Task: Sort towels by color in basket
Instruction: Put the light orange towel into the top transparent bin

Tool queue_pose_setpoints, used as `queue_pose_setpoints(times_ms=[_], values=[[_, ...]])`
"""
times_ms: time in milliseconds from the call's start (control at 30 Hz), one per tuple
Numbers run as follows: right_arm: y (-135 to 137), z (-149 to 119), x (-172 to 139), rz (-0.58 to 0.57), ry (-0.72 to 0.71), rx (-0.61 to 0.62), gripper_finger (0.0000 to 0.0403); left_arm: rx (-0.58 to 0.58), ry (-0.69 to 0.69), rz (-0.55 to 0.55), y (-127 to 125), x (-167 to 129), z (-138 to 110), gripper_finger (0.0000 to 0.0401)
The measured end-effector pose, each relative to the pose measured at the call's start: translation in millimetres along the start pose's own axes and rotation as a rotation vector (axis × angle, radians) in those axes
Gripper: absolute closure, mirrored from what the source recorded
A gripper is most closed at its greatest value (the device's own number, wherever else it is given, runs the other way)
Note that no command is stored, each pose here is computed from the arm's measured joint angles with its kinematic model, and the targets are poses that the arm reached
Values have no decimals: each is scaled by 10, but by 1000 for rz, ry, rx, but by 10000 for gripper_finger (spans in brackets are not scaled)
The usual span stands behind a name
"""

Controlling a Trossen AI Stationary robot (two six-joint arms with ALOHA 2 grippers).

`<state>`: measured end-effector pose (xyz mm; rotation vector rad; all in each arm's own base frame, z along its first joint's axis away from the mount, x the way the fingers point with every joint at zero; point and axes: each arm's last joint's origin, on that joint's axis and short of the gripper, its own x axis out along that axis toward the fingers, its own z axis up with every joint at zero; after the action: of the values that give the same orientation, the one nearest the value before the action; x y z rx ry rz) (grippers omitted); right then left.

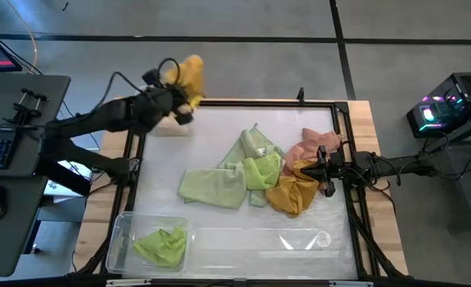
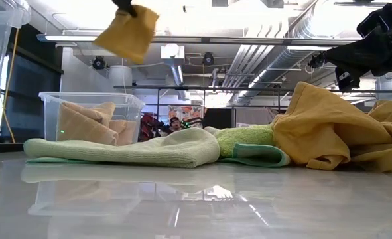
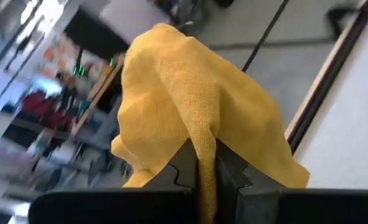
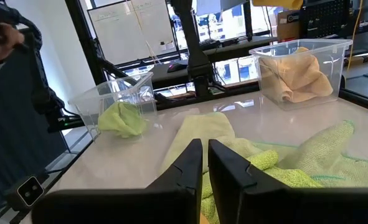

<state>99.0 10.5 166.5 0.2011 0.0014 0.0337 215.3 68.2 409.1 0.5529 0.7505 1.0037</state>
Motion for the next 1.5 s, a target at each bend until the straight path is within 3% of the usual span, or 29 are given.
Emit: queue_pose_setpoints(times_ms=[167,300,500,700,933,1167,1267,1500], values=[[0,1,0,0,-1,0,380,-46,184,50,4,256,-343,390],[0,0,0,0,0,0,380,-53,309,66,-135,500,-650,388],[0,0,0,0,0,0,380,-93,417,-117,-353,733,-1023,348],[0,0,0,0,0,0,380,-204,436,-289,-387,727,-1061,289],[0,1,0,0,0,0,380,-350,454,-268,-125,643,-924,253],[0,0,0,0,0,0,380,-443,532,-314,-30,717,-1047,283],[0,-1,0,0,0,0,380,-460,596,-304,-84,866,-1197,311],[0,0,0,1,-1,0,380,-473,699,-404,-284,1231,-1531,373]])
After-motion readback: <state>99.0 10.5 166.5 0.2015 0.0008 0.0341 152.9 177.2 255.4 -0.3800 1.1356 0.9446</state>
